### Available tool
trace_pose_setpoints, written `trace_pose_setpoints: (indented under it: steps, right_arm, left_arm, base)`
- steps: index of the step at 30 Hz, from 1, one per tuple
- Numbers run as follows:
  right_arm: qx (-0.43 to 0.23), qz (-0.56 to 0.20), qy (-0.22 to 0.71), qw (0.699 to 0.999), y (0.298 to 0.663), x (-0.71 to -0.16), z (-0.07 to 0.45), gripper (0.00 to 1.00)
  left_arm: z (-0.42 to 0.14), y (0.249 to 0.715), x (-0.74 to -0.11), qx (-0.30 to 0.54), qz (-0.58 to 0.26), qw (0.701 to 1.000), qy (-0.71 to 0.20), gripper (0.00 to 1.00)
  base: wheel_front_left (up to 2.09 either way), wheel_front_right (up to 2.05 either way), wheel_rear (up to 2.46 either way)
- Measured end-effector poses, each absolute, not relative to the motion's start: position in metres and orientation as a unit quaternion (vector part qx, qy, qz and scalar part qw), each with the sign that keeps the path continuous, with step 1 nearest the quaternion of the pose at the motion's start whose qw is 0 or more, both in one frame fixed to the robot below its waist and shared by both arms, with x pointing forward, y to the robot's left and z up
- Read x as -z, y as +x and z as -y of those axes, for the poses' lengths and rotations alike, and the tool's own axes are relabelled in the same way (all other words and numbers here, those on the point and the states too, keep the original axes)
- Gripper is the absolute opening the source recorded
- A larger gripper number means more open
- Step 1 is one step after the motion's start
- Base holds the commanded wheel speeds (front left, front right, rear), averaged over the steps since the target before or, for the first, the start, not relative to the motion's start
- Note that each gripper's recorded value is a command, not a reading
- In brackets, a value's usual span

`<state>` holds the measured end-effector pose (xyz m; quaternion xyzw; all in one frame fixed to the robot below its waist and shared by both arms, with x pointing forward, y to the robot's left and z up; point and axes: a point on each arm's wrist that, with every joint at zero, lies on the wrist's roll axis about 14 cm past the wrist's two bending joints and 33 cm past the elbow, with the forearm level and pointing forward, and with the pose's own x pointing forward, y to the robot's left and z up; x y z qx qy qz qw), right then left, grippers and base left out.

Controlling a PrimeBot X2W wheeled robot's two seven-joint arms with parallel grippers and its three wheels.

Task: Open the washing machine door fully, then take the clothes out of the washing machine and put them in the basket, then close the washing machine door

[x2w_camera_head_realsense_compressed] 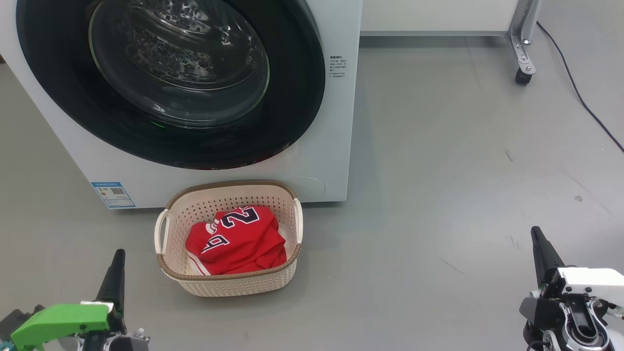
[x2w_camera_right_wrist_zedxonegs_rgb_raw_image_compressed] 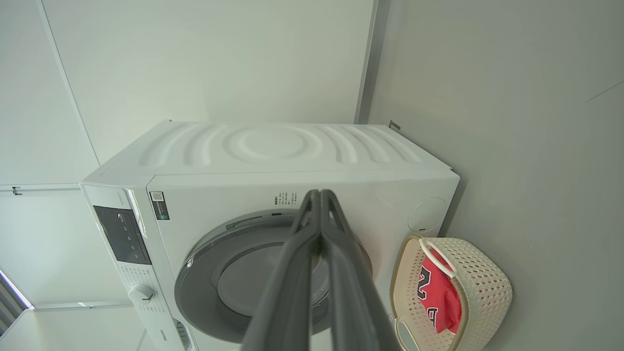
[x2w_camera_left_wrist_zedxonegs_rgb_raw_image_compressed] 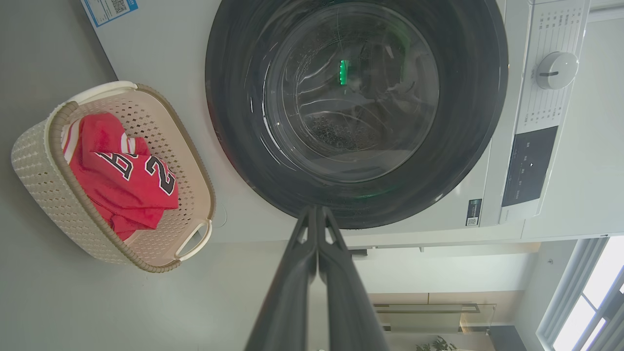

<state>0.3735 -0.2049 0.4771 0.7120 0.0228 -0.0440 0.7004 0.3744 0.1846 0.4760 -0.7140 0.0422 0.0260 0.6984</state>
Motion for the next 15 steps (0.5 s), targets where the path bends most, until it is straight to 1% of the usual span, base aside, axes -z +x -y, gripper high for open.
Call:
trace_pose_setpoints:
  steps: [15]
  right_arm:
    - [0.044,-0.023,0.712,0.700,0.3734,-0.4771,0.2050,0.00]
  left_arm:
    - [-0.1844,0.3745,-0.4763,-0.025,-0.043,0.698,-0.714,0.00]
  base:
    - [0.00,0.00,0.00]
